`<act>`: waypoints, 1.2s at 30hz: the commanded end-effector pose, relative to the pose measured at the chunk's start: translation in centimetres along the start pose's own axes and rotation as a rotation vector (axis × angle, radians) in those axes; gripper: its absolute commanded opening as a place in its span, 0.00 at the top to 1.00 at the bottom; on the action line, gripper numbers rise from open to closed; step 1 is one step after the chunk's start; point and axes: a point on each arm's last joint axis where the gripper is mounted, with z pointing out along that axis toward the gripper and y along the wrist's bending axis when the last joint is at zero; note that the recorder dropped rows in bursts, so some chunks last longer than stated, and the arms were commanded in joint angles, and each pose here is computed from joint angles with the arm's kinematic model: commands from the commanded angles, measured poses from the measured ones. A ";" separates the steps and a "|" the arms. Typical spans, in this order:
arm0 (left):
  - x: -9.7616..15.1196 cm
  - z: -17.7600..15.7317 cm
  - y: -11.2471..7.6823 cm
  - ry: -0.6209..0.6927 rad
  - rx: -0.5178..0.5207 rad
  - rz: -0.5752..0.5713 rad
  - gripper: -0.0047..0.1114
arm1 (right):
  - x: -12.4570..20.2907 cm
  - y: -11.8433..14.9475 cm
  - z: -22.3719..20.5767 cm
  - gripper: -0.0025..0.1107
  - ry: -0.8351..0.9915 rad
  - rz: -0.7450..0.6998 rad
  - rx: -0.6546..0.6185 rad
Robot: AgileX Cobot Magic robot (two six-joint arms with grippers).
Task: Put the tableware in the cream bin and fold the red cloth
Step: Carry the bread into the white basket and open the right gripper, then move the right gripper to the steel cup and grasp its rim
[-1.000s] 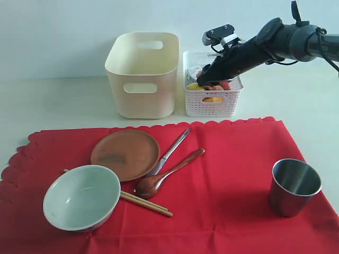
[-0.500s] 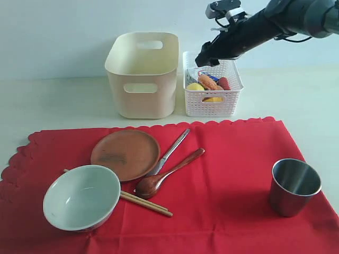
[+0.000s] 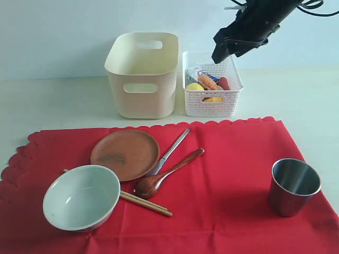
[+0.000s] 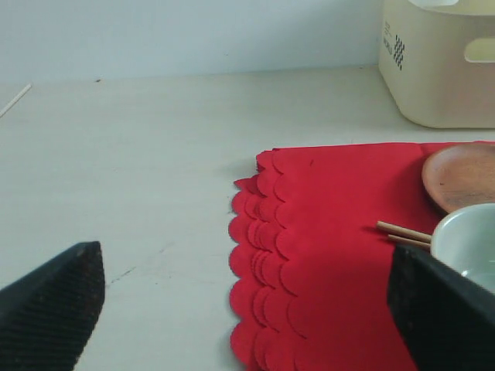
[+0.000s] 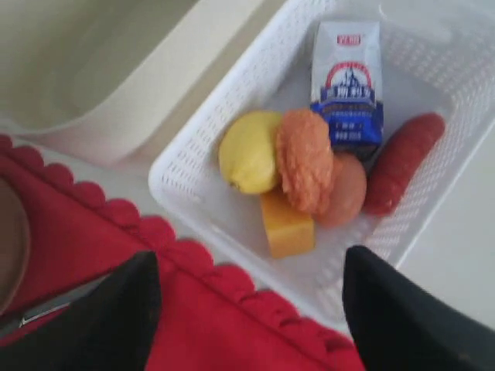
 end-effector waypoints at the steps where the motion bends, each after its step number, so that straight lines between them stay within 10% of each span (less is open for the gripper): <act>1: 0.0 0.0 0.0 -0.013 -0.003 0.002 0.15 | 0.7 0.2 -1.6 0.41 0.091 0.078 0.005; 36: 0.0 0.0 0.0 -0.013 -0.003 0.002 0.15 | 14.3 6.8 -14.1 0.41 0.025 0.180 0.264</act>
